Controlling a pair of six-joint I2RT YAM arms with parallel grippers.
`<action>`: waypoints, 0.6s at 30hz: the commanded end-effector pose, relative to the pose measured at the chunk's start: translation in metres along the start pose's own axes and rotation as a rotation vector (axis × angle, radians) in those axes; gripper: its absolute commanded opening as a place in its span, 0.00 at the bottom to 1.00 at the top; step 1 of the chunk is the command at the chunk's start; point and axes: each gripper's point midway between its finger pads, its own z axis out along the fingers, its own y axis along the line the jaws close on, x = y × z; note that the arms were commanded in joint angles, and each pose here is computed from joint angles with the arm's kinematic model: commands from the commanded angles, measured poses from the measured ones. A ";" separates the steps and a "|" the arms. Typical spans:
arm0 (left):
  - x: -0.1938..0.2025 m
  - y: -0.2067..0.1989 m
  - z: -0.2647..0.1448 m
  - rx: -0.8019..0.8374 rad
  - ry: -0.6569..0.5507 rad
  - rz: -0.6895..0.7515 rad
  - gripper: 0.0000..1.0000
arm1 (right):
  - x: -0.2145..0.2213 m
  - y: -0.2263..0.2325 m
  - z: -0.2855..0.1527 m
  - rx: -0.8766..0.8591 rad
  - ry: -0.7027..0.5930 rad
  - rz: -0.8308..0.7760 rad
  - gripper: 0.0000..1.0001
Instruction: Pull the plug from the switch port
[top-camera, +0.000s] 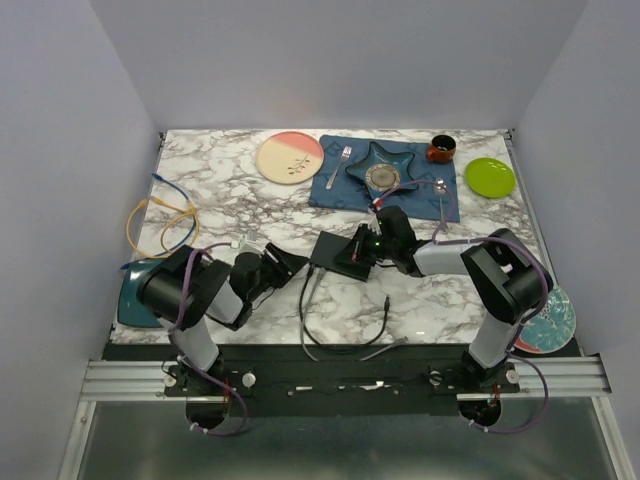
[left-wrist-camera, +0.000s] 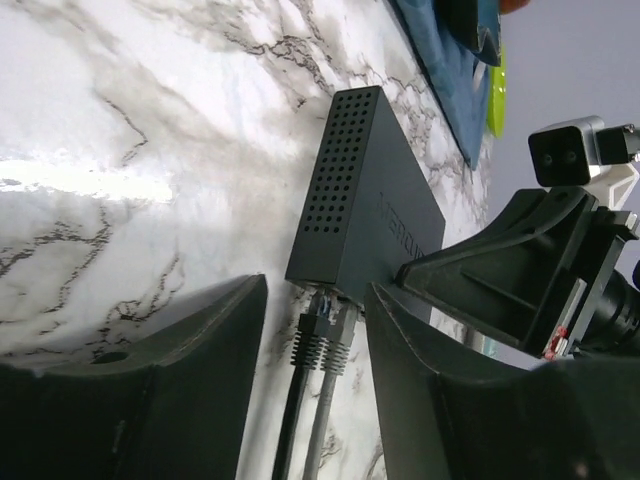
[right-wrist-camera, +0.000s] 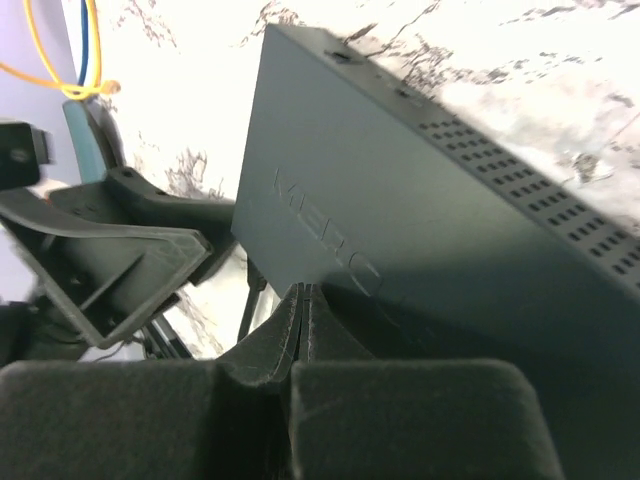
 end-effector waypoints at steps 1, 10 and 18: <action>0.022 0.008 -0.010 0.088 0.085 -0.122 0.57 | 0.027 -0.058 0.000 0.193 0.055 0.067 0.02; 0.024 0.004 -0.013 0.144 0.096 -0.120 0.59 | 0.025 -0.062 -0.001 0.209 0.049 0.061 0.02; 0.026 0.032 -0.013 -0.005 0.101 -0.059 0.56 | 0.025 -0.061 0.000 0.205 0.049 0.057 0.02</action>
